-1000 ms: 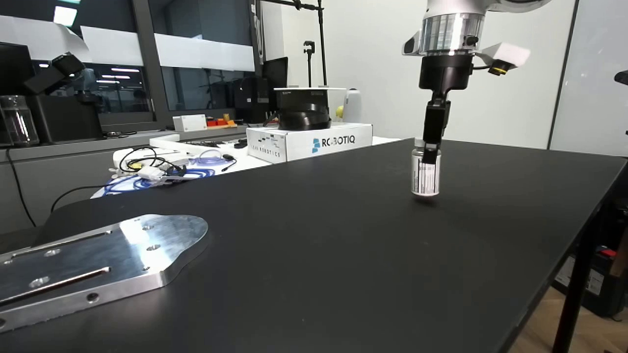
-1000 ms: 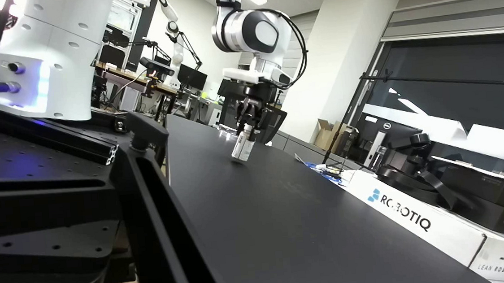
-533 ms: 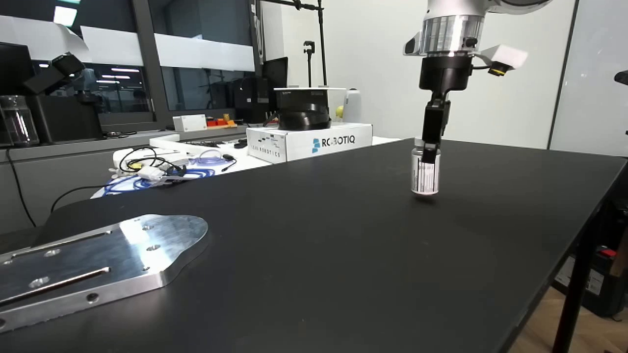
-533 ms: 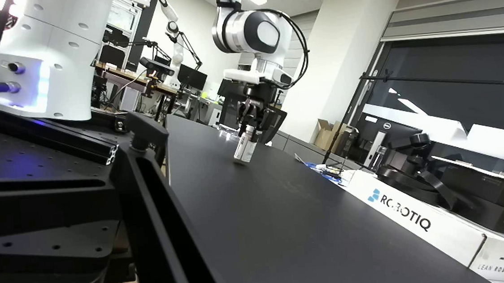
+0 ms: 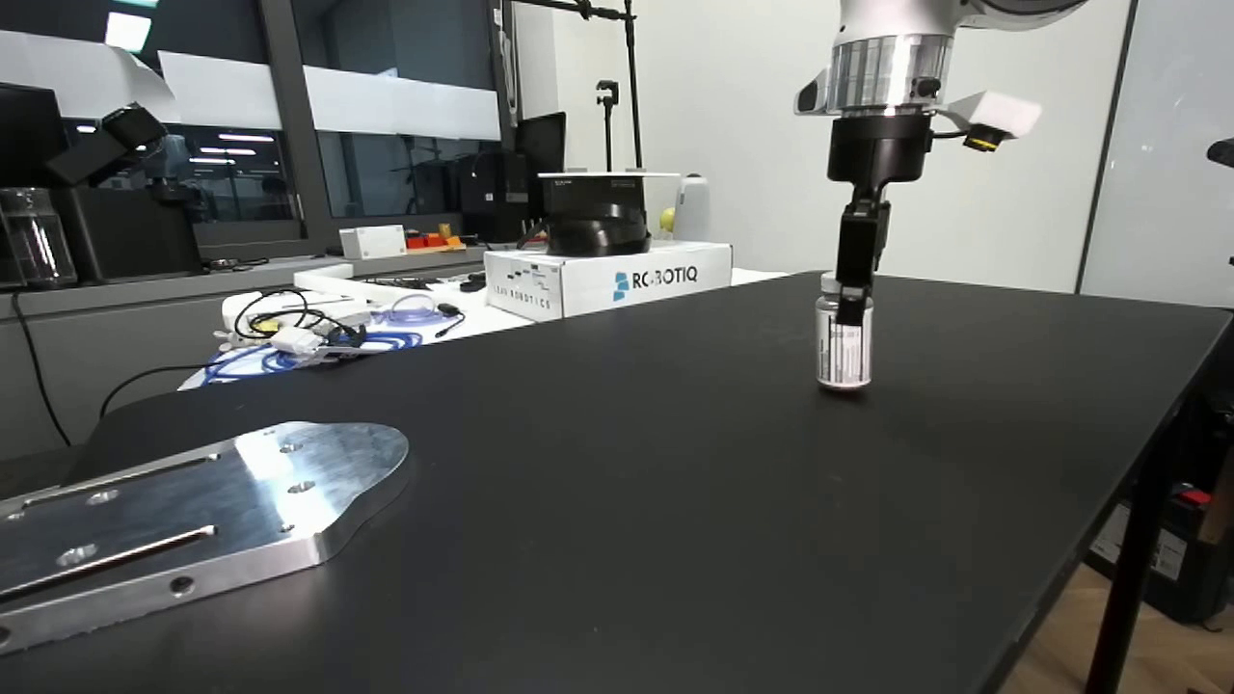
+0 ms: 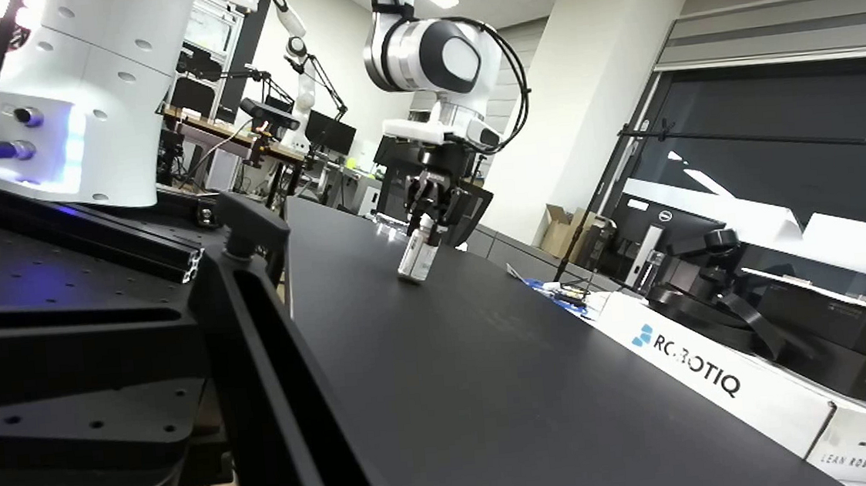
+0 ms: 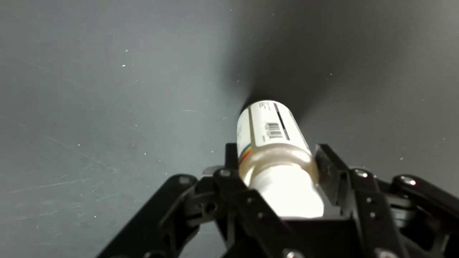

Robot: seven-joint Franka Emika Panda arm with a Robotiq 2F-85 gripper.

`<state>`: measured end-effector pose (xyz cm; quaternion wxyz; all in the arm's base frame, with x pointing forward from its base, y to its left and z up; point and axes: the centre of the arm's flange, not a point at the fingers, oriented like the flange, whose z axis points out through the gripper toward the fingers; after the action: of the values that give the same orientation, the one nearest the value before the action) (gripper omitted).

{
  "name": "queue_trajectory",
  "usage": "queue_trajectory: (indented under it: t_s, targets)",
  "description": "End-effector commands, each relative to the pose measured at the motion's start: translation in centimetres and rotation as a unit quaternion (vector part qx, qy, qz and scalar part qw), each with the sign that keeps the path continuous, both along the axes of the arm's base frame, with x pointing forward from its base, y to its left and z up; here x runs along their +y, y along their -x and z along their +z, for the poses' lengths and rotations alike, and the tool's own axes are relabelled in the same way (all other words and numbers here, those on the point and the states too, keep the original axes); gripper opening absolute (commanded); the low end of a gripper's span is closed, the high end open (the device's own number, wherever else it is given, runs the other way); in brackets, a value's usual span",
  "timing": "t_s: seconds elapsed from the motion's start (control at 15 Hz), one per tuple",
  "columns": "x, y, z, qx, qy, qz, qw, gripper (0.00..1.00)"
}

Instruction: Bring the bottle forward

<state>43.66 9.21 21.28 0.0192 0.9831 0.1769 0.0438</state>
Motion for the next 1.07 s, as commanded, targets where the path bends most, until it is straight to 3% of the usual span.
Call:
queue_trajectory:
  t_s: [0.0,0.13,0.27,0.33,0.6,0.8,1.0]
  targets:
    - [0.4,-0.5,-0.1,0.010,0.005,-0.012,0.9999,0.81]
    - [0.5,-0.4,-0.1,0.010,0.000,-0.010,0.9999,0.94]
    - [0.6,-0.5,-0.2,0.002,-0.002,-0.009,1.0000,1.00]
    - [1.4,-0.2,4.1,-0.002,-0.002,-0.011,0.9999,1.00]
    - [3.0,0.9,9.4,-0.010,-0.006,-0.007,0.9999,1.00]
    - [4.1,1.5,12.1,-0.006,-0.004,-0.002,1.0000,1.00]
    - [5.0,1.9,12.7,0.029,0.004,0.007,0.9995,1.00]
